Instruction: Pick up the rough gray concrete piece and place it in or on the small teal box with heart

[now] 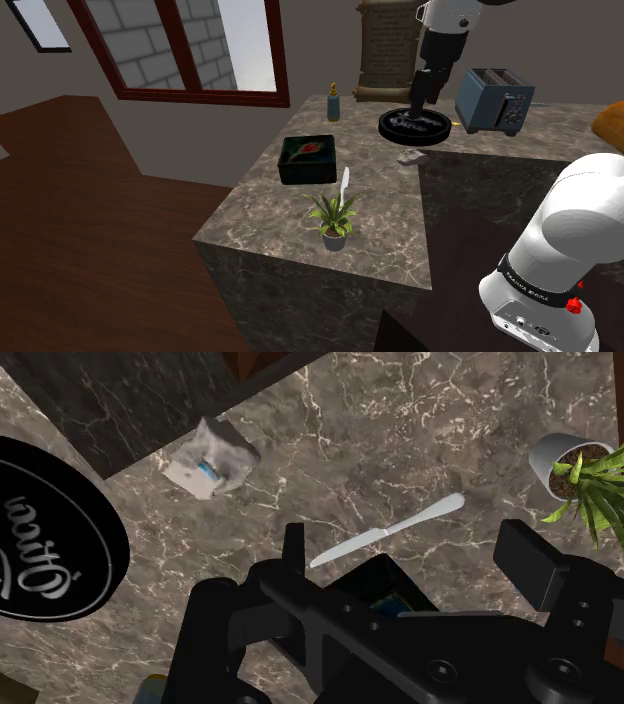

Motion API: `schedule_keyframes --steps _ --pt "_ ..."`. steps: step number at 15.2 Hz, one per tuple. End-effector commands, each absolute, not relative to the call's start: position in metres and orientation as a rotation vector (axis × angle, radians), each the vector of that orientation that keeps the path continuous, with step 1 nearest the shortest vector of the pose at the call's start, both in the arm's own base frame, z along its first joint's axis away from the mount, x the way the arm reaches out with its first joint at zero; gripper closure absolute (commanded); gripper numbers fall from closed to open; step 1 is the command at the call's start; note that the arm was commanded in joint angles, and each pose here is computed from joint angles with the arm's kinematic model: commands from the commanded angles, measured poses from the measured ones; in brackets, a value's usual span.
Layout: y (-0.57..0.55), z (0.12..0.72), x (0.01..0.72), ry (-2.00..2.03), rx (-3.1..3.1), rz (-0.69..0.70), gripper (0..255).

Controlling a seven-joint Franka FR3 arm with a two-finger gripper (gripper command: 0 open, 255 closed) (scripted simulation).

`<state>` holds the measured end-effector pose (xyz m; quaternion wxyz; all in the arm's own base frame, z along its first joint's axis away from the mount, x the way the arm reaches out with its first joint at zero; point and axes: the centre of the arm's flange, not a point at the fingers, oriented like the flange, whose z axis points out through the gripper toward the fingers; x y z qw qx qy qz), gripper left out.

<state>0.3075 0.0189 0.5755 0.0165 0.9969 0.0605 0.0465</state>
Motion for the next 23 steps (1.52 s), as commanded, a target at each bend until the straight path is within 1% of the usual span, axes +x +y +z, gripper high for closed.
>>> schedule_keyframes --steps 1,11,20,23 --pt "0.019 0.575 0.307 0.188 3.1 0.145 0" --pt "-0.091 0.488 0.372 -0.51 3.243 -0.017 0" --pt "-0.187 0.388 0.382 -1.185 3.217 -0.179 0" --pt "-0.186 0.376 0.381 -1.2 3.215 -0.182 0"
